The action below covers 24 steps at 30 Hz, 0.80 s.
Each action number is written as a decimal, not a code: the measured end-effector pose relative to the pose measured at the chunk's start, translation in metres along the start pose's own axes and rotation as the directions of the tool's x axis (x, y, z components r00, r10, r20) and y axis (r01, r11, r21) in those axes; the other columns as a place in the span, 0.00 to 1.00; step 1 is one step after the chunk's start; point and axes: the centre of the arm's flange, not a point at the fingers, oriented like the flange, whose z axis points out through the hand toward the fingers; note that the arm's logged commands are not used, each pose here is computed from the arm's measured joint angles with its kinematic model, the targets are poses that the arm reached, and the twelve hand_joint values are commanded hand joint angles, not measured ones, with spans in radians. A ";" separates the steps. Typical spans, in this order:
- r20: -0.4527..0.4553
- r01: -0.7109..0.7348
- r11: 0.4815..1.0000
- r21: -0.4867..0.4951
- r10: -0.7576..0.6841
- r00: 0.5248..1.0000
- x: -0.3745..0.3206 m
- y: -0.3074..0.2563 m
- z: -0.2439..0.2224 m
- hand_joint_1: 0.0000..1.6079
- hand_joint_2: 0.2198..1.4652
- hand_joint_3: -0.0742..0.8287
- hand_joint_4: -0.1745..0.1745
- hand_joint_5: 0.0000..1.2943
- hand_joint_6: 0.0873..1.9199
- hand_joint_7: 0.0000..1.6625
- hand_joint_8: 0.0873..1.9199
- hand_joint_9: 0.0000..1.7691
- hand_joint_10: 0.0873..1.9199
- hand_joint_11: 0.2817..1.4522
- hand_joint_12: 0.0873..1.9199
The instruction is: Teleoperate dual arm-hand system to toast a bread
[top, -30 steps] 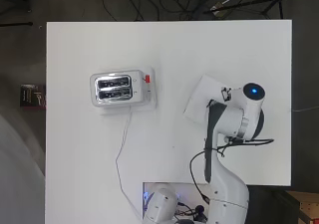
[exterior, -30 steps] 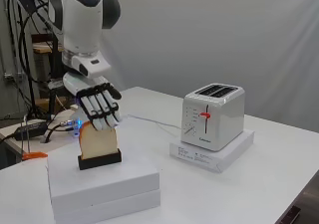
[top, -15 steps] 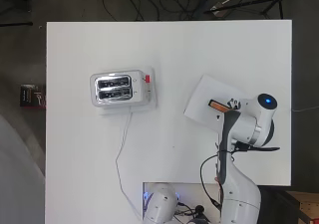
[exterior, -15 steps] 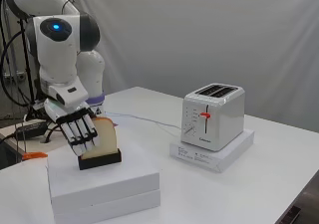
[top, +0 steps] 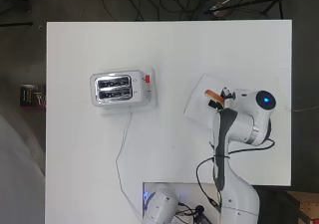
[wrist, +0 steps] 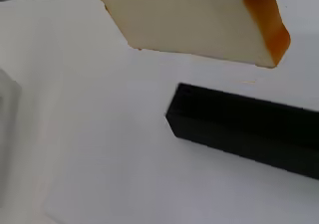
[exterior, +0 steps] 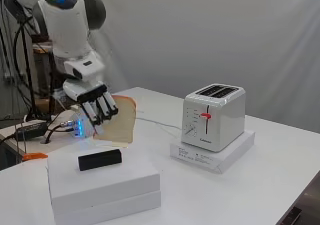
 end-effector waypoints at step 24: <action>0.130 0.702 0.700 -0.131 -0.690 0.712 0.360 -0.197 -0.047 0.76 0.78 0.08 0.00 0.50 0.70 0.63 0.48 0.78 0.00 0.44 0.02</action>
